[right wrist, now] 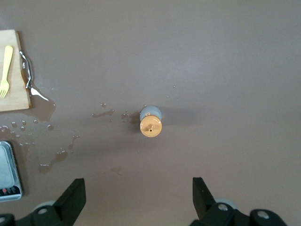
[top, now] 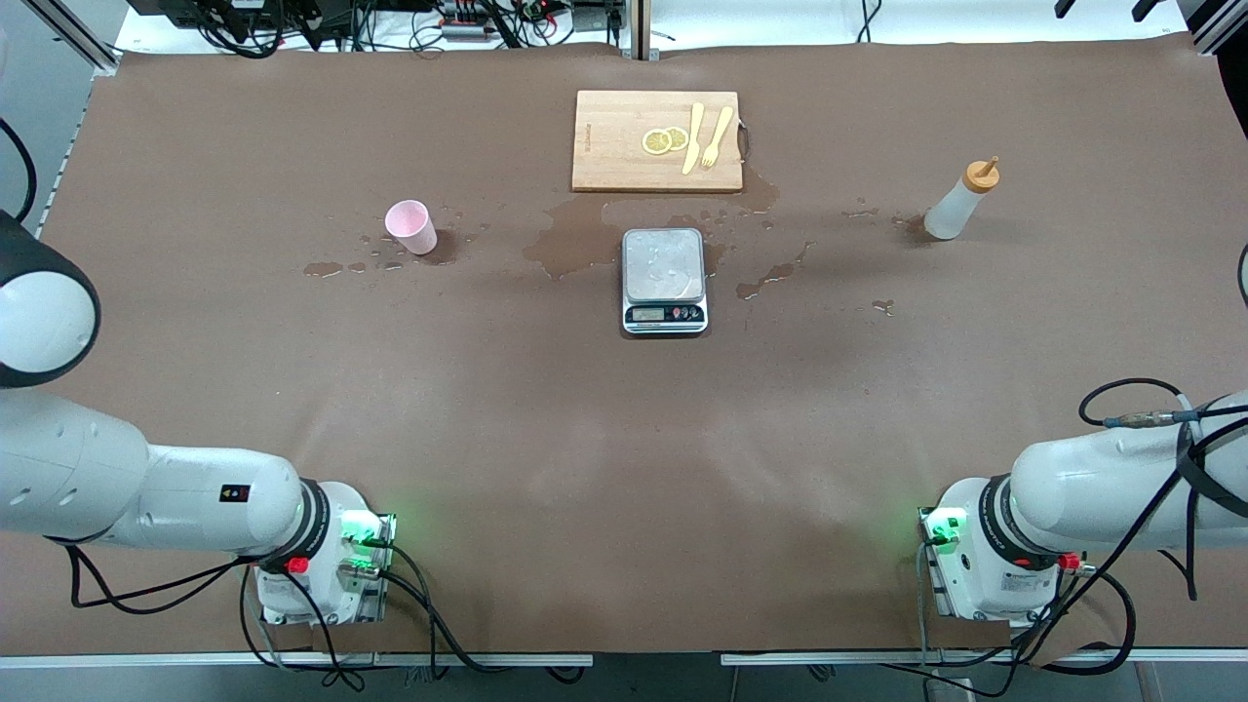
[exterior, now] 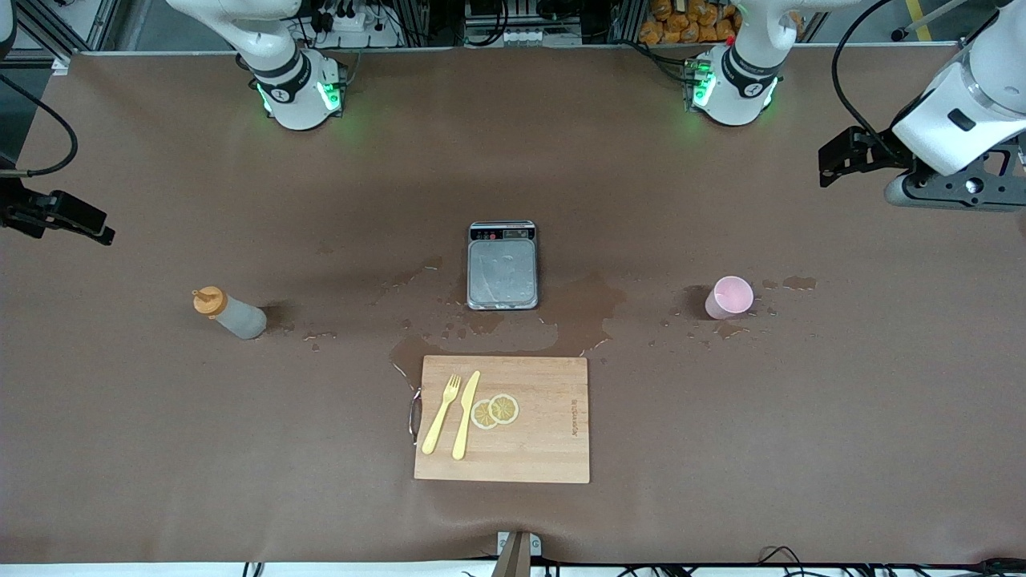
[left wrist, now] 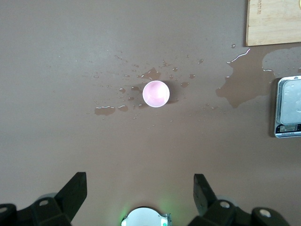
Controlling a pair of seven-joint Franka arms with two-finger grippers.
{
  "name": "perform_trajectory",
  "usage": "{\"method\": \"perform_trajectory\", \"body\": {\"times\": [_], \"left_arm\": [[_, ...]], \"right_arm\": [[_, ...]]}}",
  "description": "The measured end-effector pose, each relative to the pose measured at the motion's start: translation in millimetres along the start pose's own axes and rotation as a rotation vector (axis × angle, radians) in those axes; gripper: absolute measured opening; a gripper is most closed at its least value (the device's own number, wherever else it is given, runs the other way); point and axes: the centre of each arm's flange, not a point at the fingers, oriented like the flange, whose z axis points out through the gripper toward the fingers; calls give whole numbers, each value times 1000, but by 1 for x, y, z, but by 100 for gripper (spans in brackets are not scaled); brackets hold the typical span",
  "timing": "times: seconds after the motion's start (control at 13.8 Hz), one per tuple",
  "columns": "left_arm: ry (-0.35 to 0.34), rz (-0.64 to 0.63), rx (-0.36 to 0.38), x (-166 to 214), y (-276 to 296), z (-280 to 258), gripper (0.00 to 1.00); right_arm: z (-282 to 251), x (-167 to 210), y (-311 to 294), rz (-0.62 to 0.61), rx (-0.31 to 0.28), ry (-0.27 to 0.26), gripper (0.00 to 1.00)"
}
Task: Add sauce to pink cup with both arms
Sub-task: 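Reach the left gripper down to the pink cup and grasp it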
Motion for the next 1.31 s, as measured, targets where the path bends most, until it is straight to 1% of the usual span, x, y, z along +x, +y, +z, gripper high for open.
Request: {"method": "perform_trajectory", "body": {"times": [0.29, 0.51, 0.87, 1.09, 1.31], "left_arm": [[12, -5, -2, 0, -2, -6, 100], [26, -8, -4, -1, -4, -12, 100], [18, -9, -4, 2, -5, -8, 100], [-9, -10, -7, 13, -6, 7, 100], [-8, -13, -18, 33, -8, 26, 100]], "right_arm": [[11, -3, 1, -37, 0, 5, 100], [9, -4, 1, -38, 0, 9, 100], [9, -3, 11, -24, -1, 17, 100], [20, 2, 40, 23, 1, 1, 100], [41, 14, 61, 51, 2, -18, 100]]}}
